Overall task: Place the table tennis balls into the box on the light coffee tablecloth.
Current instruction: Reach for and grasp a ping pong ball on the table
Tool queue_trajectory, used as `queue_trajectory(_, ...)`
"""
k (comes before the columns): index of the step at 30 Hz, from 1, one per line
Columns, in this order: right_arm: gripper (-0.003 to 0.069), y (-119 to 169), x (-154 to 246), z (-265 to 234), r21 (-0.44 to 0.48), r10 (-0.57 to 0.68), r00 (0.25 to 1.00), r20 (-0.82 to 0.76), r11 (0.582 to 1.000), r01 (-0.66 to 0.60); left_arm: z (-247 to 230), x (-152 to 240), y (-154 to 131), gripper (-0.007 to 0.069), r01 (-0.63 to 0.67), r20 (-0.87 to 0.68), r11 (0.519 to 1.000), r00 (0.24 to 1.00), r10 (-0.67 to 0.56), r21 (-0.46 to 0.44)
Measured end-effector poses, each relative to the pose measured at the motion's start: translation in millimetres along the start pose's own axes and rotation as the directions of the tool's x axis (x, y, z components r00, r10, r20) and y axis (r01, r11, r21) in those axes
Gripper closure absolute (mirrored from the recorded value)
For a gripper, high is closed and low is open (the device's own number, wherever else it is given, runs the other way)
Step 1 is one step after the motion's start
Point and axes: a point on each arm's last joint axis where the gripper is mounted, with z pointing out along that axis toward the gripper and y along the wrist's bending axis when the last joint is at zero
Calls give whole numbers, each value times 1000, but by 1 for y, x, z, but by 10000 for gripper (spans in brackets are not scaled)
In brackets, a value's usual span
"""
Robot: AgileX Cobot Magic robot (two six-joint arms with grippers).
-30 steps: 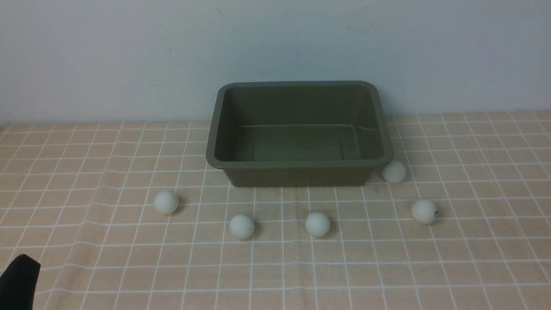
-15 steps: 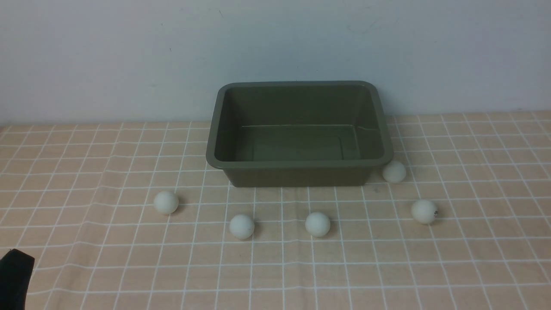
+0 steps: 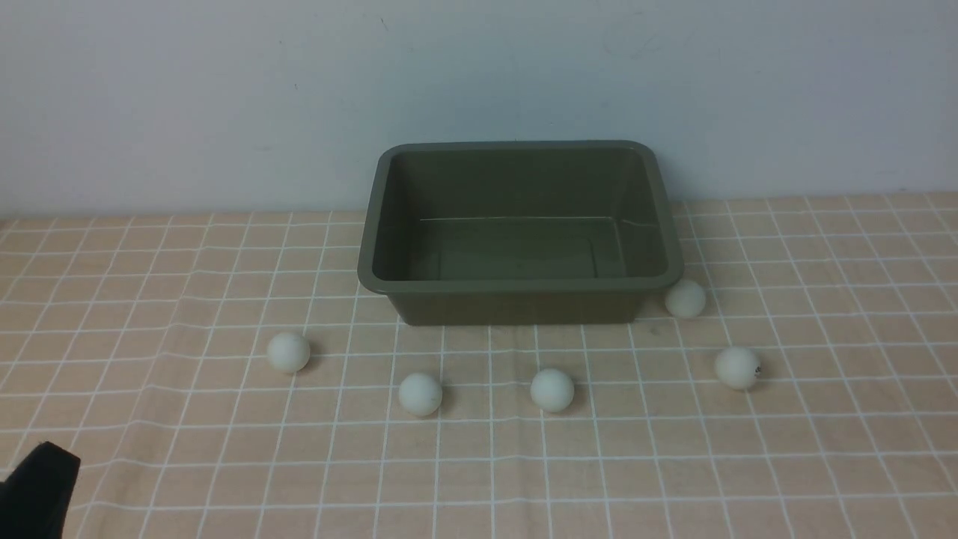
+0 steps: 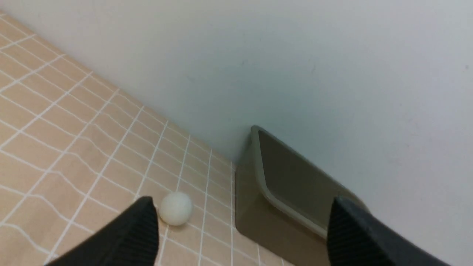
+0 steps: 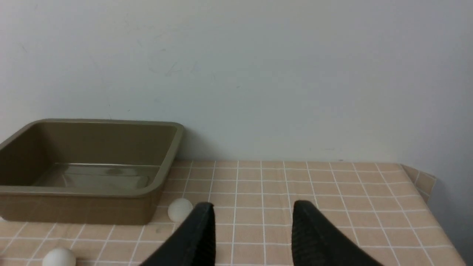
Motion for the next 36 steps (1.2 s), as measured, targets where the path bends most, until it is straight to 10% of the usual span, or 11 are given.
queue_trajectory(14, 384, 11, -6, 16, -143, -104, 995, -5, 985, 102, -10, -46, -63, 73, -291, -166, 943, 934, 316, 160)
queue_trajectory(24, 384, 21, -13, 57, -272, -36, 995, -90, 962, 11, 44, -76, -93, 73, -468, -427, 845, 729, 535, 260)
queue_trajectory(36, 384, 27, -23, 115, -519, -288, 914, -285, 849, 106, 129, -87, -98, 73, -504, -587, 775, 516, 624, 381)
